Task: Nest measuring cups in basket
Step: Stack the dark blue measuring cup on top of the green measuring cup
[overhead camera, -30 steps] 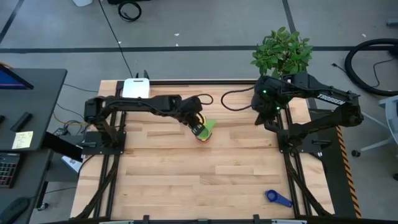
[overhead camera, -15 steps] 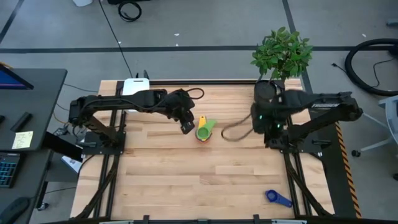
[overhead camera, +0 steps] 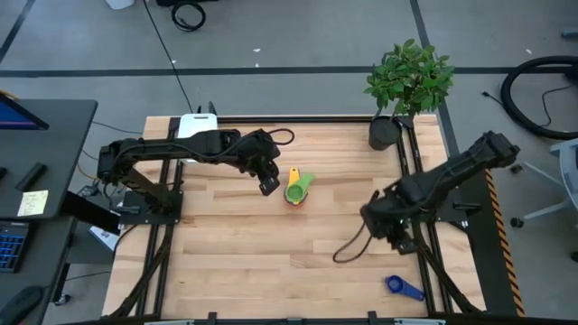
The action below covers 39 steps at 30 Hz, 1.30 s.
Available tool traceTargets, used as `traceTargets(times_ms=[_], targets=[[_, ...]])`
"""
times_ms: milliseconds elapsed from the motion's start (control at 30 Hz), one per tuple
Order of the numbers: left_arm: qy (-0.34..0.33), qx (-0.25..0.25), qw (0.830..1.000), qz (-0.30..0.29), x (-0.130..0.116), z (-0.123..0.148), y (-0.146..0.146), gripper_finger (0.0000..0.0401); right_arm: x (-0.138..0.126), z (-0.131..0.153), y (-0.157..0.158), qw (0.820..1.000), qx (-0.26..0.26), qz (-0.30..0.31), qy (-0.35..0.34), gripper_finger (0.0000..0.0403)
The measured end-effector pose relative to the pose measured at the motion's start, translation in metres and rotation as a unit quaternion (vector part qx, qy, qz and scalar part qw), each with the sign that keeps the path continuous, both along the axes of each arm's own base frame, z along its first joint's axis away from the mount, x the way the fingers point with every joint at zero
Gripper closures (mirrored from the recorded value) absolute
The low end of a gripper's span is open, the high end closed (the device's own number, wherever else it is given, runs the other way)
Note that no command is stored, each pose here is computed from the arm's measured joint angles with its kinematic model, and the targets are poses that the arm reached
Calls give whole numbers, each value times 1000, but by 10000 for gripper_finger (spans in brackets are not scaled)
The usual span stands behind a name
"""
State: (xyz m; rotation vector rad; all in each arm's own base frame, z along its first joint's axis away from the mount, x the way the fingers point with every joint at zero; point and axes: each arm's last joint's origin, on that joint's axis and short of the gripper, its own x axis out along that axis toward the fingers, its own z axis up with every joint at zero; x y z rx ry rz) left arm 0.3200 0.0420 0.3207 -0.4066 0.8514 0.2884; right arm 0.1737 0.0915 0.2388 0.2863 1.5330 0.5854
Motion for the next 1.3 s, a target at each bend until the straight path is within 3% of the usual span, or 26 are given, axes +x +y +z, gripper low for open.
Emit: traceTargets(times_ms=[267,633,967,1300], targets=[[-1,-2,1000,3,0,0,0,358,-2,-37,48,1000,26,-8,4,270],[-7,-10,1000,13,1,1,0,358,-9,-83,92,998,-7,25,54,270],[-18,-17,999,23,2,2,0,358,-7,-117,100,993,-58,18,101,270],[-26,-16,999,22,4,3,1,358,-5,-119,100,993,-64,23,93,286]])
